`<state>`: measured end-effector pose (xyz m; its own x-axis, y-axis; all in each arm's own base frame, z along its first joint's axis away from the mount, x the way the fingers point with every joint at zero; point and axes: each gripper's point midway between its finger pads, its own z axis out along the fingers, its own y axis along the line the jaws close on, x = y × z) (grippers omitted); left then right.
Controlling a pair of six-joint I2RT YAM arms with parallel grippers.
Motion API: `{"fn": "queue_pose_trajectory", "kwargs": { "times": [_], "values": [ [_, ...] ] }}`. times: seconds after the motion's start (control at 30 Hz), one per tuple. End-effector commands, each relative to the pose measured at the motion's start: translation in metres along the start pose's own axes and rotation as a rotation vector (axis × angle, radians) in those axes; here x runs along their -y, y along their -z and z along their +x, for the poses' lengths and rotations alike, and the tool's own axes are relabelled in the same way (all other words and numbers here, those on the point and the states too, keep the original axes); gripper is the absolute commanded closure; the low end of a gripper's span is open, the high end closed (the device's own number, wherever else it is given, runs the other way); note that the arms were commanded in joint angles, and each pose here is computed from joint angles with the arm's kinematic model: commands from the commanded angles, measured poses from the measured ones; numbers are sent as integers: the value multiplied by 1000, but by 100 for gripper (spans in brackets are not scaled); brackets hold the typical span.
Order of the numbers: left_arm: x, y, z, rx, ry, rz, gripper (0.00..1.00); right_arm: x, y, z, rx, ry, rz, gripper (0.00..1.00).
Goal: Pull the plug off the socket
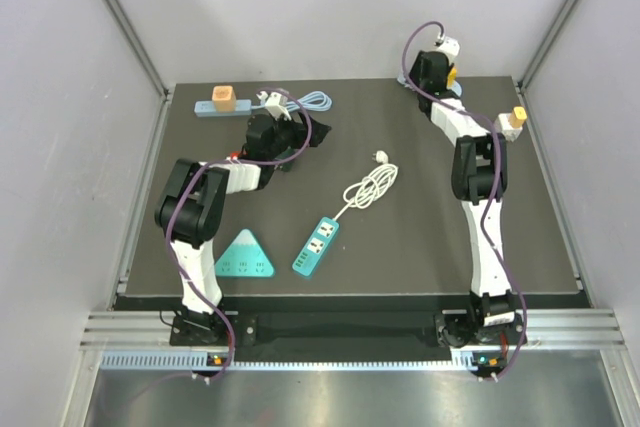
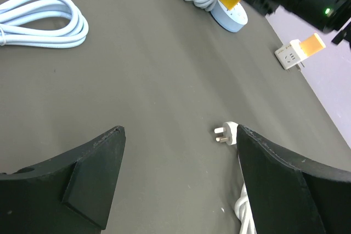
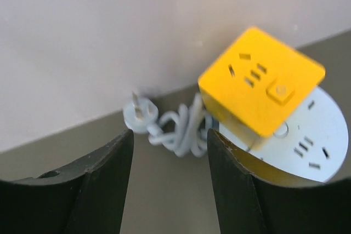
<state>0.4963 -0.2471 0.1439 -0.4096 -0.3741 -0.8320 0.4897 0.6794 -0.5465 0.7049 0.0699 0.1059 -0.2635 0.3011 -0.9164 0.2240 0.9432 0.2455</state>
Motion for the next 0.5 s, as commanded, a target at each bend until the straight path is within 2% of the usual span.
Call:
{"fn": "queue_pose_trajectory", "kwargs": {
  "times": [0.0,0.47],
  "values": [
    [10,-8,-19,57,-40,40,13,-7,-8,-25,71,-11,4,44],
    [13,-8,-20,56,-29,52,14,-5,-15,-6,-9,-155,-1,45]
  ]
}}
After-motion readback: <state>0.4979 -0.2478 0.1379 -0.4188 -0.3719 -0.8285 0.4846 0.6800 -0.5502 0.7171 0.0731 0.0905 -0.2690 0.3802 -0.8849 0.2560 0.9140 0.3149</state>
